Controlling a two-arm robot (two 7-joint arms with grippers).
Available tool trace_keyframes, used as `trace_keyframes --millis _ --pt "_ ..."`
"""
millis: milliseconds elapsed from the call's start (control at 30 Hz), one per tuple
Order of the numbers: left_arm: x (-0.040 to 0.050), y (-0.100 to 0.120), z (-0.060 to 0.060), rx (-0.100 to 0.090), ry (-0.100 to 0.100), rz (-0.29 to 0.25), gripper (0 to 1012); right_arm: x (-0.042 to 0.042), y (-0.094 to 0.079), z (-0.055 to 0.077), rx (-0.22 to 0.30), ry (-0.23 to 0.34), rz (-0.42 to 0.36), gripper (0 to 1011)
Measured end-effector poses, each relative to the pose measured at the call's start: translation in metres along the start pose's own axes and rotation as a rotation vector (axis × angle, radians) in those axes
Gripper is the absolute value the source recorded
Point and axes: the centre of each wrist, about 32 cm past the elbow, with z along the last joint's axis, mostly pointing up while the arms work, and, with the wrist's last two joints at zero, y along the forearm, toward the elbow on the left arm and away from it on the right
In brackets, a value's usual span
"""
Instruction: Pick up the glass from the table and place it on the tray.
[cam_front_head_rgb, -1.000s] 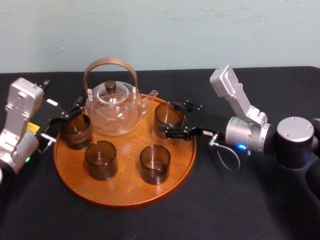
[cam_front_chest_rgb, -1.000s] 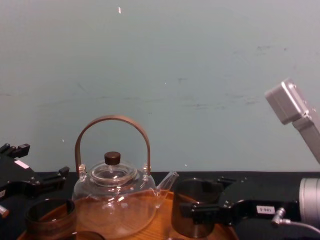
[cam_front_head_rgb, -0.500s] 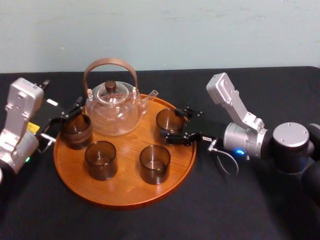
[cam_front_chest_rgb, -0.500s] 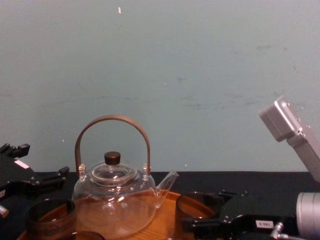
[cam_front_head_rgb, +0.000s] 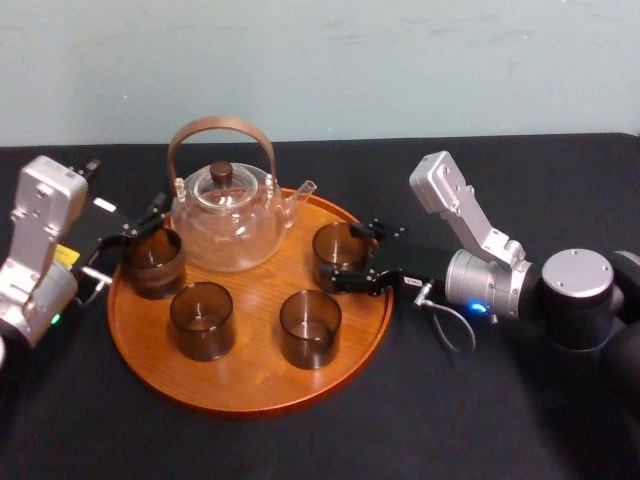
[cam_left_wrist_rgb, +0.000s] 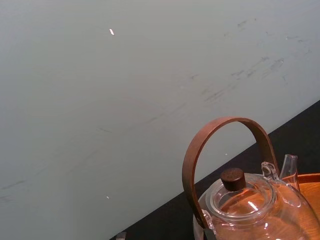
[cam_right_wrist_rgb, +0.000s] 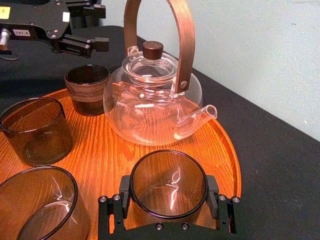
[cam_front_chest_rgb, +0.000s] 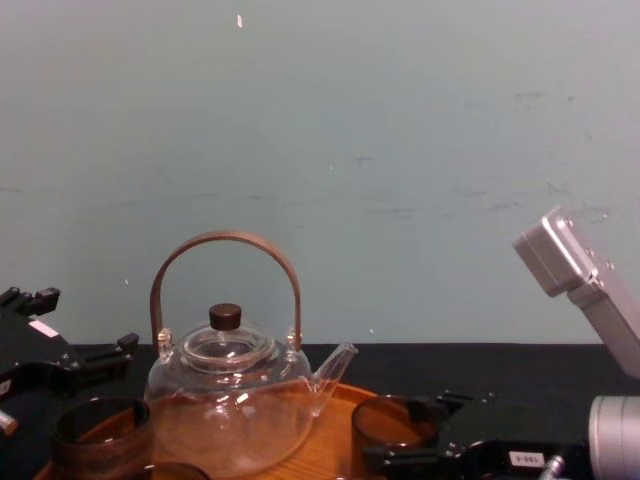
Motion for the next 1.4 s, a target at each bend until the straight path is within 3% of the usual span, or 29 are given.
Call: trace_keyframes --millis 400,567,1133,1400 --pt "0.0000 0.000 0.000 0.000 0.000 0.000 1001 -0.0003 0.000 0.000 -0.003 -0.002 -0.003 904" --pt "0.0000 0.000 0.000 0.000 0.000 0.000 1002 -0.0003 -0.001 -0.001 -0.007 -0.001 -0.003 1002" --pt "0.0000 0.000 0.000 0.000 0.000 0.000 1001 0.0000 -0.001 0.000 -0.002 0.001 0.000 1002" --pt "0.0000 0.000 0.000 0.000 0.000 0.000 1001 -0.0007 -0.013 0.000 0.027 0.014 0.015 1002"
